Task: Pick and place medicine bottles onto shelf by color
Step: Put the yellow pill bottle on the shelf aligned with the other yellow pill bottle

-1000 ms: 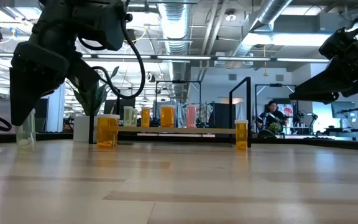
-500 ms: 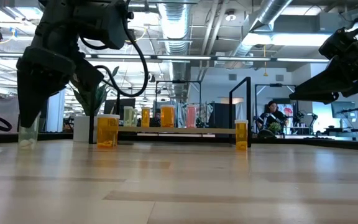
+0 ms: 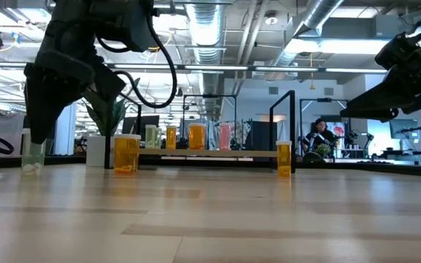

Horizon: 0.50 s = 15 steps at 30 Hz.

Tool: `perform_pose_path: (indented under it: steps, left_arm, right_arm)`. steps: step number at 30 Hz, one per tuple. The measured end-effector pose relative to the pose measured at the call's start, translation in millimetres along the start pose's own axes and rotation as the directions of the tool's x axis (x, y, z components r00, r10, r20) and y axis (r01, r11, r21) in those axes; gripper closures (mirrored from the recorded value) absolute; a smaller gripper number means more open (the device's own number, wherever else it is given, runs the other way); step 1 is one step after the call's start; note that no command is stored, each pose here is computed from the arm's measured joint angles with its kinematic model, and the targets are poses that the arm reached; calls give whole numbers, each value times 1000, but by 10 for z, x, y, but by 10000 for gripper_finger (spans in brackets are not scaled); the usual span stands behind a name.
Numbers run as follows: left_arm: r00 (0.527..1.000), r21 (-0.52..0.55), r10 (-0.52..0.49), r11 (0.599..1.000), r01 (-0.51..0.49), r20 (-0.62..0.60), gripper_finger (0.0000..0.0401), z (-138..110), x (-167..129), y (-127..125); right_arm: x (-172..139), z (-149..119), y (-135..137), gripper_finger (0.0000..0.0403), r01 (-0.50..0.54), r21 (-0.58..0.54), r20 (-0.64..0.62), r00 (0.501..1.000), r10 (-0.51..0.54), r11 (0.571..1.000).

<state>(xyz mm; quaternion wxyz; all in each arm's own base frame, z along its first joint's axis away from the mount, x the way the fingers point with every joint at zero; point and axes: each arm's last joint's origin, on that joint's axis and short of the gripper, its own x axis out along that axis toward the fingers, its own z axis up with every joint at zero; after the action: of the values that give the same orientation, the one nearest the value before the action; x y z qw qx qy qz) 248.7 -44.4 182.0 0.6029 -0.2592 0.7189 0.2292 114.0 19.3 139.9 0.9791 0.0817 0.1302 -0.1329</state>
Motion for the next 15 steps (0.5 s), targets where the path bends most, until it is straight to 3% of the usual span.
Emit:
perform_pose_path:
  steps: [15]
  left_arm:
    - [1000, -33, 14, 999, -15, -10, 222, -12, -2, 11]
  right_arm:
    - [0, 0, 0, 163, 0, 0, 0, 1000, 0, 1000]
